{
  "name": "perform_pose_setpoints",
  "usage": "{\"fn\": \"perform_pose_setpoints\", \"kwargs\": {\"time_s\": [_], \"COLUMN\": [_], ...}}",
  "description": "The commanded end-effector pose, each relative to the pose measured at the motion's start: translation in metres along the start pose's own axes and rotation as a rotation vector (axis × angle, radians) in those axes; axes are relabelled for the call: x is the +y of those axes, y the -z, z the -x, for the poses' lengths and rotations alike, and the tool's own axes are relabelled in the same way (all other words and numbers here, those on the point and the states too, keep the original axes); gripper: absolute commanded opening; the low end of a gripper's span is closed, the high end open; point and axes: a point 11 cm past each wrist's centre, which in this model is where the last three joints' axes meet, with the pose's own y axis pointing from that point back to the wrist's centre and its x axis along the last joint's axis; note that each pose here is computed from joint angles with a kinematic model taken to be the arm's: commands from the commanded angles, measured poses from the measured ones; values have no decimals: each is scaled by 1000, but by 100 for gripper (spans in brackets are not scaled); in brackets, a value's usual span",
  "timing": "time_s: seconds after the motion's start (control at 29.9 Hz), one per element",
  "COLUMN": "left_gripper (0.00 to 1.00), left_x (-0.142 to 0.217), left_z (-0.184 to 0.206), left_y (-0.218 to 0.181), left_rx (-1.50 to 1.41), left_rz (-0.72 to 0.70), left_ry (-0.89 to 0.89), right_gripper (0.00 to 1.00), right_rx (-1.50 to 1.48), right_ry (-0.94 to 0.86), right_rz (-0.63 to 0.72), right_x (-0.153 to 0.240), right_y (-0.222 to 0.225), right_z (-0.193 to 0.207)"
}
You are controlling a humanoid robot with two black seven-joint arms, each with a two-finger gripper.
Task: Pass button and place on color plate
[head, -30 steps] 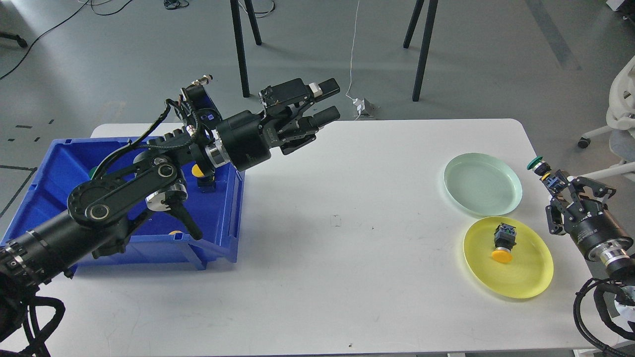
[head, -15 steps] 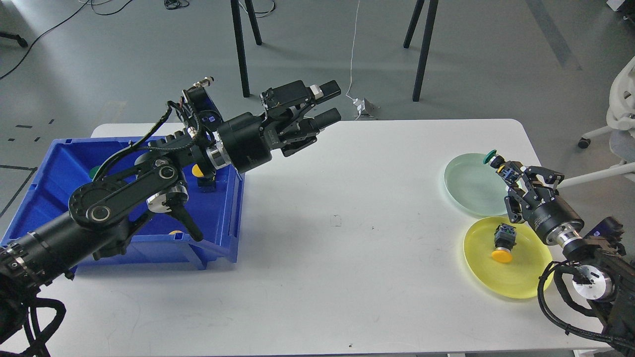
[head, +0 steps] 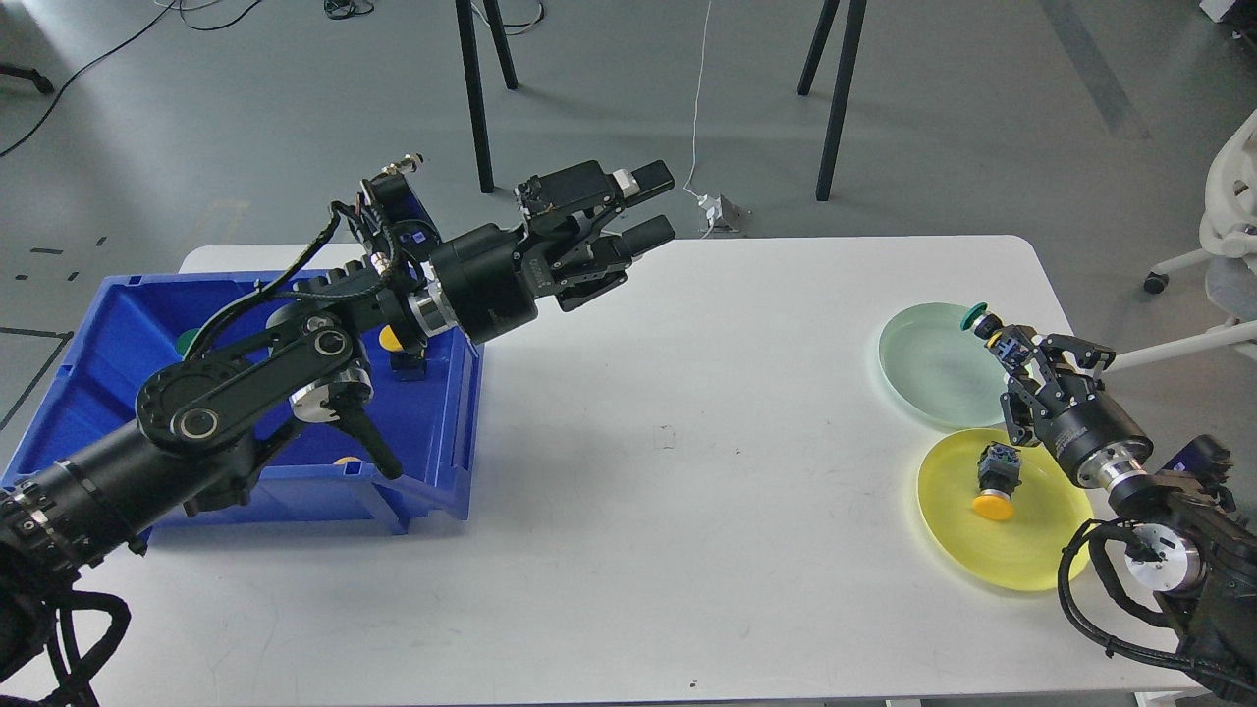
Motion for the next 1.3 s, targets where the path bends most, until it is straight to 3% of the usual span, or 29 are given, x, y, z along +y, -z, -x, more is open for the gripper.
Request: {"fn": "perform_pose_setpoints", "kwargs": {"time_s": [0.0, 0.23, 1.07, 1.27], "left_gripper": [71, 71, 71, 71], "left_x": [0, 0, 0, 0], "left_z": [0, 0, 0, 0], "left_y": [0, 0, 0, -1], "left_rx": [0, 0, 0, 1], "left_rz": [0, 0, 0, 4], "left_ry": [0, 0, 0, -1], "right_gripper": [35, 42, 42, 58], "right_rx": [-5, -7, -23, -146], "right_ry": [4, 5, 19, 115], "right_rz": [1, 3, 1, -135], "right_x": [-1, -1, -3, -21], "right_y": [-2, -3, -7, 29], "right_z": [3, 3, 11, 48]}}
